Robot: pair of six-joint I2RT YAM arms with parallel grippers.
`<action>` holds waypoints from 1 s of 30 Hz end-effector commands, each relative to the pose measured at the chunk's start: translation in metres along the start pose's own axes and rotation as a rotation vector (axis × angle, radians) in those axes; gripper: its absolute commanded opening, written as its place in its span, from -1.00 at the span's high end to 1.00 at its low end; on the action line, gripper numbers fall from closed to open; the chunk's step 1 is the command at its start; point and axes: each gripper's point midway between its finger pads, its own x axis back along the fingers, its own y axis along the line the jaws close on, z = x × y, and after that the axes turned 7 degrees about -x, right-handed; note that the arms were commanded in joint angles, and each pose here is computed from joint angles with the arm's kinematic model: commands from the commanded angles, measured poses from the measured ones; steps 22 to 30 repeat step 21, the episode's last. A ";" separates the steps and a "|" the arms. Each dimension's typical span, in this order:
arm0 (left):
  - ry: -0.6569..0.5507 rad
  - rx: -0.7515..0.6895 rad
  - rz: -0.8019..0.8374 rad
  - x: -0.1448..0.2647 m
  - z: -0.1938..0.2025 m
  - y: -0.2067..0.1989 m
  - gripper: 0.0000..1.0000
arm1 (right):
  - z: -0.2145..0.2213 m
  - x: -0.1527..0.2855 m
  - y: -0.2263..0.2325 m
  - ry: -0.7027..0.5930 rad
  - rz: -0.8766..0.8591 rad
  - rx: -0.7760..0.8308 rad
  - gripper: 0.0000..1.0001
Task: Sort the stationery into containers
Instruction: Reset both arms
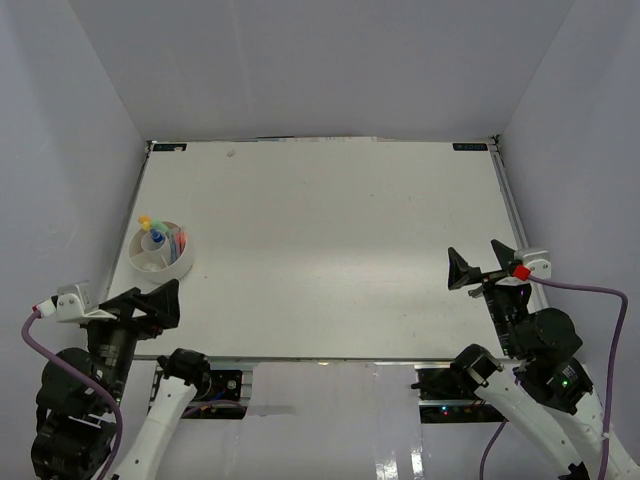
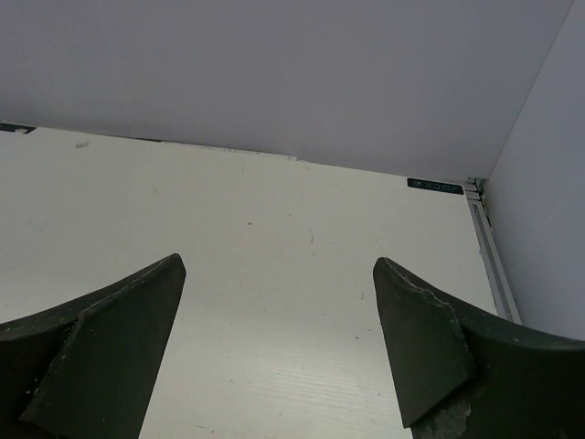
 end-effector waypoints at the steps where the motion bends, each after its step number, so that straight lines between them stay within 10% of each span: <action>1: 0.068 0.003 -0.020 -0.003 0.021 0.005 -0.96 | -0.004 0.001 -0.004 -0.017 0.017 0.003 -0.80; 30: 0.163 0.025 -0.032 -0.023 0.073 0.009 -0.96 | 0.005 -0.006 0.004 0.032 -0.008 0.030 -0.80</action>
